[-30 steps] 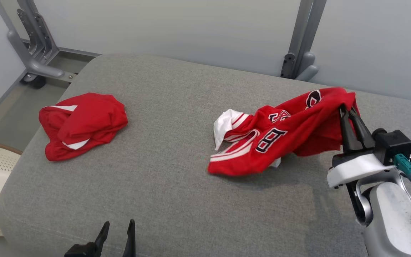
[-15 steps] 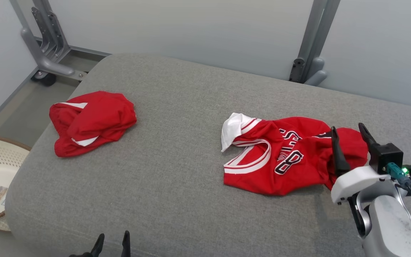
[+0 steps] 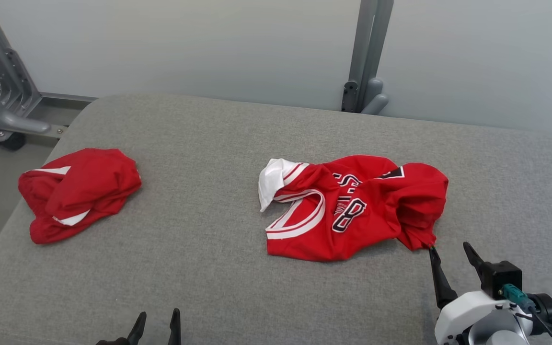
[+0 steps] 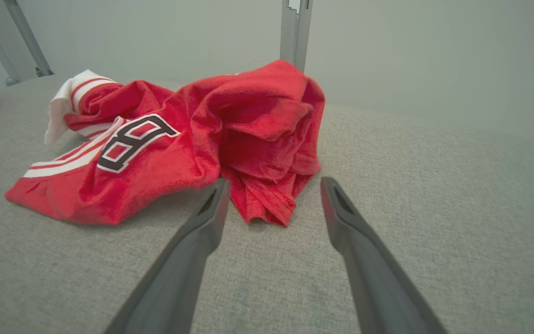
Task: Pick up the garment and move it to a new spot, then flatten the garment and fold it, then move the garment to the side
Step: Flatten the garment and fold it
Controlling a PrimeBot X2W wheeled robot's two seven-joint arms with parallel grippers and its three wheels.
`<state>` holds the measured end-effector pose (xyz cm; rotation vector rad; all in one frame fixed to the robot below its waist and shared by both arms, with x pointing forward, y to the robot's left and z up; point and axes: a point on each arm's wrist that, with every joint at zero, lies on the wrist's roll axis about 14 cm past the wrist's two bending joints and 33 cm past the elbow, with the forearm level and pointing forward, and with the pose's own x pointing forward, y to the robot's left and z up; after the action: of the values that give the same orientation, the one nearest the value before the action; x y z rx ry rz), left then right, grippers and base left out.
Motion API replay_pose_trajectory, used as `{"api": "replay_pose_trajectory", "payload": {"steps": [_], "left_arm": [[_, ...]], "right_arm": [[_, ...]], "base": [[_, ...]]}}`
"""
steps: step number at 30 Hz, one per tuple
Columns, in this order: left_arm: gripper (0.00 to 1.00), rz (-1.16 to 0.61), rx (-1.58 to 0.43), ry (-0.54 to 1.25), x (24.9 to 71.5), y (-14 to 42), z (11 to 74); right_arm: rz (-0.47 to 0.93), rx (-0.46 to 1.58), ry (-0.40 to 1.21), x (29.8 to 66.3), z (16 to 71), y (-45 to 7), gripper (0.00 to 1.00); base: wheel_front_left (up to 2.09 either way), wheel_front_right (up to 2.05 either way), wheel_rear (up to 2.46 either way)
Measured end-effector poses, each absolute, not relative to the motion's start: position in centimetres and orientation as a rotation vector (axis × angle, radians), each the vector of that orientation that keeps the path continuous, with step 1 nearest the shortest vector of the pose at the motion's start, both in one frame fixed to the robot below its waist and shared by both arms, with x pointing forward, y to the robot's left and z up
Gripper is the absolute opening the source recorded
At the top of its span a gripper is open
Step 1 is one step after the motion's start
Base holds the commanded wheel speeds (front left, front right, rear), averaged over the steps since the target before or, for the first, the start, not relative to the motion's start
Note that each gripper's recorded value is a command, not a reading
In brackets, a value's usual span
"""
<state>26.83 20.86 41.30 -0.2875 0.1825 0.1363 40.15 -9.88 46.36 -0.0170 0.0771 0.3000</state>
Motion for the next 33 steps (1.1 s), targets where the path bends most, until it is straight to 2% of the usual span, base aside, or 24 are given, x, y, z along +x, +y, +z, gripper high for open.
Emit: {"api": "replay_pose_trajectory", "payload": {"steps": [19,33], "left_arm": [[1.00,0.038,-0.273,0.164,28.8,18.3,42.3],[1.00,-0.248,-0.222,0.070,37.2,10.8,46.8]], "right_arm": [[0.276,0.030,0.067,38.7,46.6,-10.7,1.00],[0.133,0.008,0.069,37.5,46.3,-15.9,1.00]], "base": [[0.00,0.00,0.00],[0.00,0.00,0.00]]}}
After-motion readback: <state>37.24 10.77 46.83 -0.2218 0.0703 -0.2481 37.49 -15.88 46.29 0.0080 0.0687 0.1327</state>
